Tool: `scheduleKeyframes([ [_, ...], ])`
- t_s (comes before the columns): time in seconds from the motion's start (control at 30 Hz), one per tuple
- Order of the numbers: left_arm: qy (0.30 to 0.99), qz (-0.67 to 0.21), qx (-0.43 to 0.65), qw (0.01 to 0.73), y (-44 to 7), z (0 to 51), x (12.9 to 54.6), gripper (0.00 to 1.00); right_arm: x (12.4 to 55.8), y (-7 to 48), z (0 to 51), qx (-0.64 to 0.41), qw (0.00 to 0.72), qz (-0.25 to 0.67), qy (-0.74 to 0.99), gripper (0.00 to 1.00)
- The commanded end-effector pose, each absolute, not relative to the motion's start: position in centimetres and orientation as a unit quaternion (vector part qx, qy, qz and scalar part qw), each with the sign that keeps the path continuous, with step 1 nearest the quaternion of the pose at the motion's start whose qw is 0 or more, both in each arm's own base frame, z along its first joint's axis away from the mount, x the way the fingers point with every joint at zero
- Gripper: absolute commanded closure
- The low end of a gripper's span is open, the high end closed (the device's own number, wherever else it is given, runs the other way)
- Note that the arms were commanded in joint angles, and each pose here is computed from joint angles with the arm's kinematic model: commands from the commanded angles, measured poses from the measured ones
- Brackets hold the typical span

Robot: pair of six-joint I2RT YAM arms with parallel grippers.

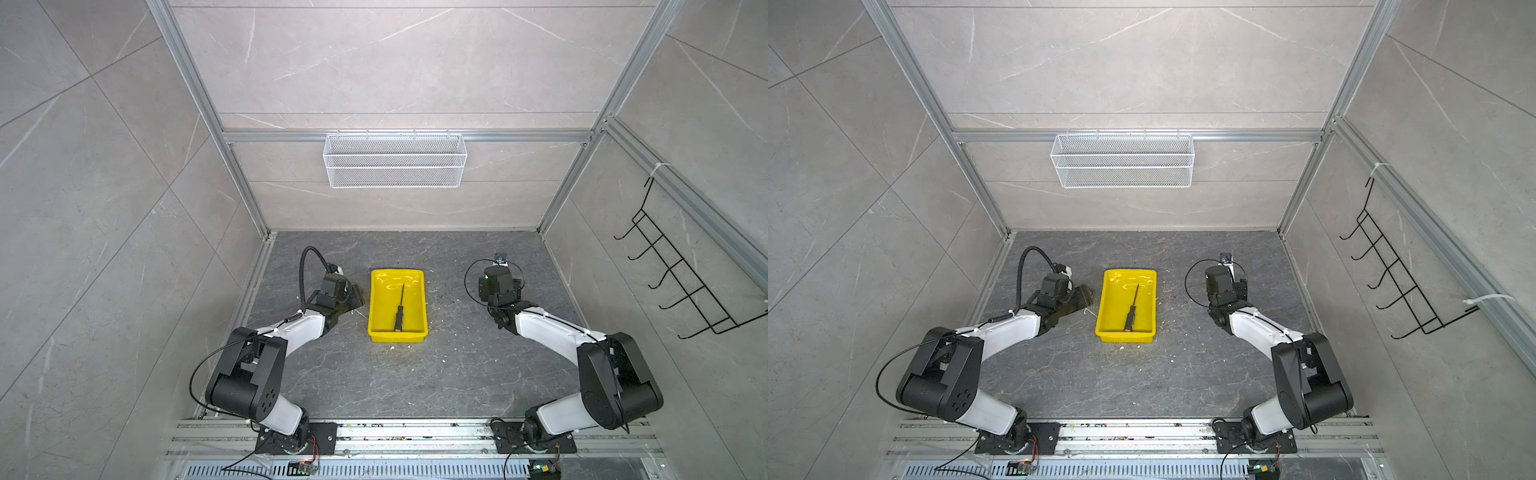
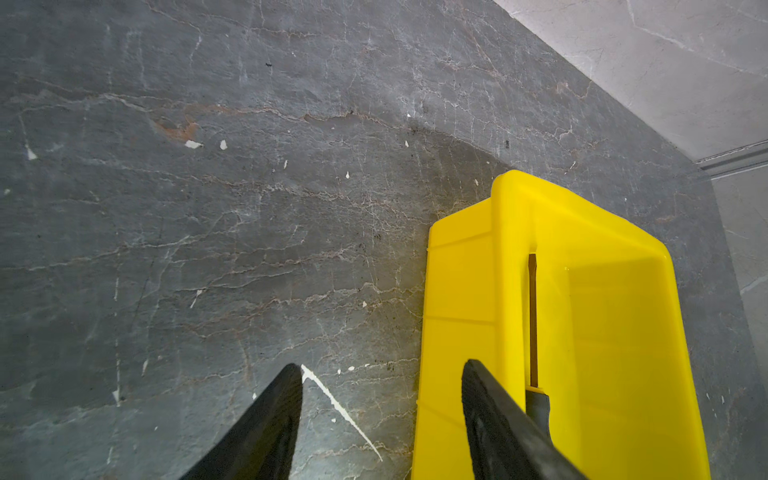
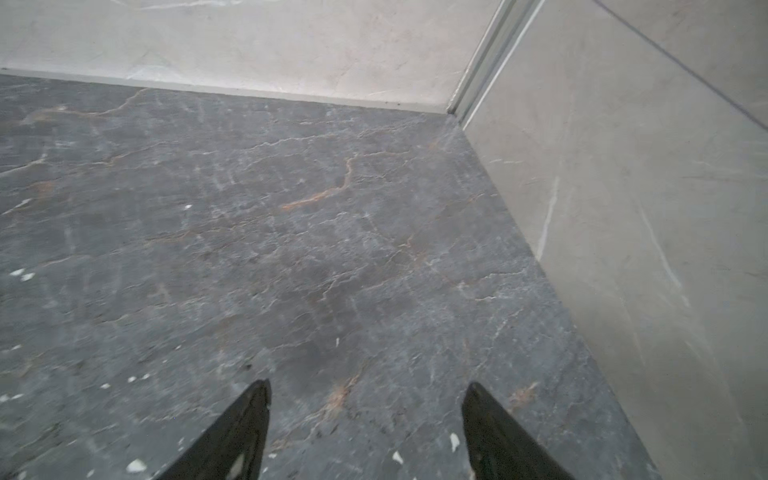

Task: Put the screwdriver in the bin

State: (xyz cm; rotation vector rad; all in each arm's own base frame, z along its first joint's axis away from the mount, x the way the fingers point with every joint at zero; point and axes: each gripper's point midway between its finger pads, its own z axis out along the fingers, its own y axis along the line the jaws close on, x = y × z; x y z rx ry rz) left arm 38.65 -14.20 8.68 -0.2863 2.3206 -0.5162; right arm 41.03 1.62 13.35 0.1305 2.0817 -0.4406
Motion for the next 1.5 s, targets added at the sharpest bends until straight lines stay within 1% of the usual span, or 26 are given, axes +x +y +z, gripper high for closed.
scheduleKeyframes([
  [0.0,0.890,-0.200,-0.115,0.392,-13.9,10.3,38.9,0.36,42.1,1.2,14.6,0.054,0.522,-0.183,0.831,0.25],
  [0.07,0.890,-0.200,-0.118,0.393,-13.8,10.3,38.9,0.36,42.7,1.5,14.8,0.046,0.531,-0.171,0.828,0.25],
  [0.13,0.890,-0.200,-0.119,0.393,-13.8,10.3,38.9,0.36,42.7,1.4,14.4,0.044,0.513,-0.176,0.839,0.25],
  [0.17,0.889,-0.199,-0.119,0.394,-13.8,10.3,39.0,0.36,42.2,1.0,13.8,0.049,0.491,-0.185,0.850,0.26],
  [0.23,0.890,-0.197,-0.120,0.392,-13.7,10.2,39.0,0.36,41.3,0.5,12.9,0.055,0.481,-0.194,0.853,0.26],
  [0.3,0.890,-0.195,-0.122,0.394,-13.6,10.3,39.0,0.36,40.6,0.3,11.6,0.055,0.494,-0.184,0.848,0.25],
  [0.37,0.888,-0.187,-0.129,0.399,-13.2,10.3,38.9,0.35,40.5,0.4,10.0,0.054,0.505,-0.170,0.845,0.27],
  [0.4,0.889,-0.177,-0.145,0.398,-12.8,10.1,38.8,0.30,40.6,0.4,10.2,0.047,0.522,-0.173,0.834,0.27],
  [0.43,0.886,-0.170,-0.165,0.398,-12.2,10.0,38.7,0.25,40.1,0.6,9.8,0.044,0.512,-0.163,0.842,0.28],
  [0.5,0.879,-0.151,-0.205,0.403,-10.8,10.1,38.4,0.09,39.7,0.5,10.3,0.051,0.538,-0.147,0.829,0.27],
  [0.53,0.873,-0.146,-0.216,0.411,-10.3,10.4,38.3,0.01,39.3,0.3,10.3,0.056,0.543,-0.133,0.827,0.25],
  [0.57,0.866,-0.141,-0.228,0.421,-9.9,10.6,38.1,0.00,39.1,0.2,10.3,0.056,0.553,-0.105,0.825,0.02],
  [0.63,0.851,-0.143,-0.221,0.454,-9.8,11.5,38.2,0.00,38.8,0.6,10.0,0.040,0.566,-0.059,0.821,0.01],
  [0.7,0.842,-0.168,-0.188,0.478,-10.9,12.1,38.6,0.00,38.6,0.5,10.0,0.039,0.601,-0.059,0.796,0.01],
  [0.77,0.846,-0.191,-0.154,0.474,-12.3,12.5,38.9,0.00,38.3,0.5,9.2,0.044,0.569,-0.055,0.819,0.01],
  [0.8,0.850,-0.201,-0.129,0.470,-13.2,12.8,39.2,0.00,38.6,0.5,9.7,0.041,0.589,-0.059,0.805,0.01],
  [0.87,0.862,-0.200,-0.093,0.457,-14.3,13.0,39.7,0.00,38.4,0.4,9.4,0.040,0.577,-0.060,0.814,0.01],
  [0.93,0.881,-0.169,-0.059,0.438,-14.4,13.1,40.2,0.00,38.5,0.4,9.6,0.041,0.584,-0.060,0.809,0.01],
  [1.03,0.905,-0.071,-0.058,0.415,-11.9,12.7,40.6,0.00,38.5,0.5,9.5,0.036,0.577,-0.062,0.813,0.01],
  [1.1,0.897,0.001,-0.070,0.436,-9.3,12.8,40.6,0.00,38.5,0.6,9.5,0.036,0.582,-0.062,0.810,0.01],
  [1.2,0.857,0.094,-0.096,0.498,-5.2,14.6,39.6,0.00,38.5,0.6,9.5,0.035,0.580,-0.062,0.812,0.01],
  [1.23,0.842,0.112,-0.088,0.520,-4.5,15.3,39.3,0.00,38.5,0.6,9.5,0.035,0.580,-0.063,0.812,0.01],
  [1.3,0.812,0.135,-0.015,0.568,-4.9,15.8,39.4,0.00,38.5,0.7,9.5,0.034,0.580,-0.063,0.812,0.01],
  [1.33,0.805,0.153,0.010,0.573,-4.9,16.1,39.3,0.00,38.5,0.6,9.5,0.034,0.580,-0.063,0.812,0.01],
  [1.37,0.811,0.159,0.044,0.561,-5.2,15.7,39.1,0.00,38.5,0.6,9.5,0.035,0.580,-0.063,0.812,0.01],
  [1.47,0.815,0.209,0.045,0.538,-3.3,14.9,38.3,0.00,38.5,0.7,9.5,0.034,0.580,-0.063,0.812,0.01],
])
